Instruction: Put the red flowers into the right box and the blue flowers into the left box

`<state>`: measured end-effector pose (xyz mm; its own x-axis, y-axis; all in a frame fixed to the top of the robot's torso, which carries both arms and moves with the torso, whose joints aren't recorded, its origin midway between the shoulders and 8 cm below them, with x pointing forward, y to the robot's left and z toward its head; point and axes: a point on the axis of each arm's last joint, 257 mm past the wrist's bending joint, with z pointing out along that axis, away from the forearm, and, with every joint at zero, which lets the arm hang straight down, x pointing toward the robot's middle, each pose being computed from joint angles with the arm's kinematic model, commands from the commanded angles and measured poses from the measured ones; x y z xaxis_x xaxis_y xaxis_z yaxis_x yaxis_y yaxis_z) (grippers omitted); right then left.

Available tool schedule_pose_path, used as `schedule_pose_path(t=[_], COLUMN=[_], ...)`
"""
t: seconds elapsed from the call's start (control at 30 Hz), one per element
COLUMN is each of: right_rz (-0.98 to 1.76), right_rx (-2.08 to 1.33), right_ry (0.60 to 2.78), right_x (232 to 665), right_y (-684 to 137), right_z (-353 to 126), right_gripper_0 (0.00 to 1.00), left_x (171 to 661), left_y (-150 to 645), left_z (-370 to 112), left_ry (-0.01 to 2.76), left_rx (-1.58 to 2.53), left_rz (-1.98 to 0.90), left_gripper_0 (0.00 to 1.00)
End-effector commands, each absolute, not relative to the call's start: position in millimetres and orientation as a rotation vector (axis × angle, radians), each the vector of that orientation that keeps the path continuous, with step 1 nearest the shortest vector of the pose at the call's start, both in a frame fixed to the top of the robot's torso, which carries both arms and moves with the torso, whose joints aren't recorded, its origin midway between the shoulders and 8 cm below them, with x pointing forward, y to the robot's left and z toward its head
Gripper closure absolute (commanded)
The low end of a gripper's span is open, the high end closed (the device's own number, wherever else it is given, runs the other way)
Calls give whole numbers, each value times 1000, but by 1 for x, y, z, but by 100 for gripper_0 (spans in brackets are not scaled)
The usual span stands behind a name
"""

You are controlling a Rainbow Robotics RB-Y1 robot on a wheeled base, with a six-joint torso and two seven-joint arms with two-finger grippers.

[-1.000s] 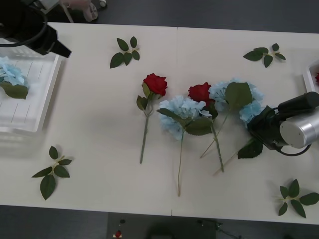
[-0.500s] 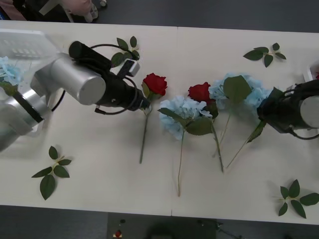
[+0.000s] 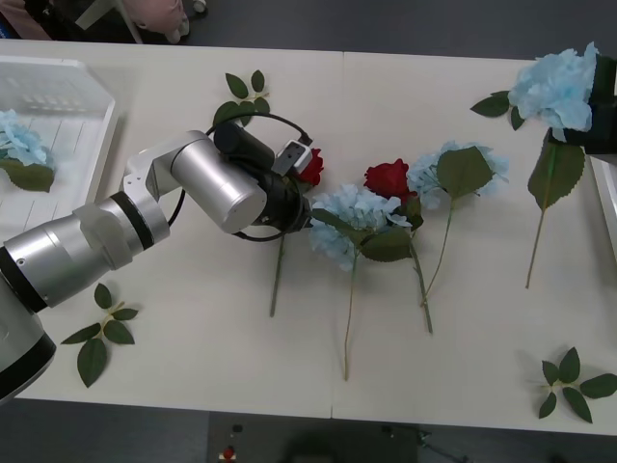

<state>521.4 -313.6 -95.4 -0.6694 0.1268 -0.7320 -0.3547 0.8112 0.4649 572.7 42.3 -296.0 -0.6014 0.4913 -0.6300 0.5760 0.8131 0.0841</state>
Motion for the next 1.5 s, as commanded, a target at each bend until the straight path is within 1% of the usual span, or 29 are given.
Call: schedule_pose_path(t=[0.03, 0.07, 0.17, 0.2, 0.23, 0.27, 0.3, 0.33, 0.4, 0.43, 0.5, 0.53, 0.63, 0.73, 0.83, 0.93, 1.07, 1.1, 1.13, 1.17, 1.23, 1.27, 1.4, 1.5], right_rz=[812, 841, 993, 1011, 1053, 1074, 1089, 1098, 1118, 1129, 1140, 1145, 1154, 1138, 1133, 1128, 1127, 1124, 1123, 1122, 1124, 1127, 1121, 1116], right_rx=[-403, -405, -389, -389, -389, -387, -387, -388, -376, -371, -370, -373, -373, -370, -370, -373, -373, -373, -374, -375, -372, -374, -376, -378], right_ry=[1997, 1968, 1786, 1765, 1711, 1680, 1642, 1618, 1589, 1578, 1553, 1545, 1533, 1539, 1540, 1544, 1542, 1543, 1544, 1545, 1544, 1540, 1542, 1542], right_x=[521, 521, 524, 525, 526, 526, 528, 529, 531, 531, 533, 534, 534, 537, 538, 538, 538, 538, 538, 538, 538, 537, 537, 537], right_y=[-266, -259, -223, -217, -205, -198, -191, -187, -180, -176, -169, -165, -160, -160, -160, -161, -161, -162, -162, -163, -163, -163, -165, -168], right_z=[-63, -57, -22, -18, -7, -2, 5, 10, 16, 17, 24, 26, 27, 24, 24, 23, 24, 24, 24, 24, 24, 26, 26, 28], right_gripper_0=[100, 100, 100, 100, 100, 100, 100, 100, 100, 100, 100, 100, 100, 100, 100, 100, 100, 100, 100, 100, 100, 100, 100, 100], left_x=[592, 592, 596, 597, 598, 599, 598, 599, 600, 599, 598, 597, 599, 607, 619, 627, 622, 613, 608, 594, 578, 563, 532, 511], left_y=[37, 37, 40, 39, 39, 40, 36, 36, 36, 34, 33, 33, 34, 37, 50, 68, 80, 78, 77, 67, 51, 36, -2, -37], left_z=[-266, -266, -274, -275, -280, -283, -286, -288, -291, -292, -292, -293, -291, -278, -255, -212, -162, -134, -125, -97, -69, -38, 26, 56], left_ry=[2253, 2249, 2248, 2249, 2256, 2260, 2262, 2265, 2268, 2268, 2269, 2273, 2264, 2228, 2180, 2131, 2083, 2056, 2051, 2037, 2020, 1986, 1860, 1768], left_rx=[807, 810, 822, 823, 818, 813, 811, 808, 802, 802, 802, 801, 799, 790, 776, 731, 700, 692, 686, 663, 633, 602, 563, 570], left_rz=[-126, -120, -68, -66, -57, -53, -58, -56, -56, -60, -64, -67, -69, -74, -69, -110, -198, -265, -300, -418, -562, -694, -951, -1105], left_gripper_0=[3, 3, 4, 4, 6, 16, 41, 57, 71, 73, 93, 99, 100, 100, 100, 100, 100, 100, 100, 100, 100, 100, 100, 100])
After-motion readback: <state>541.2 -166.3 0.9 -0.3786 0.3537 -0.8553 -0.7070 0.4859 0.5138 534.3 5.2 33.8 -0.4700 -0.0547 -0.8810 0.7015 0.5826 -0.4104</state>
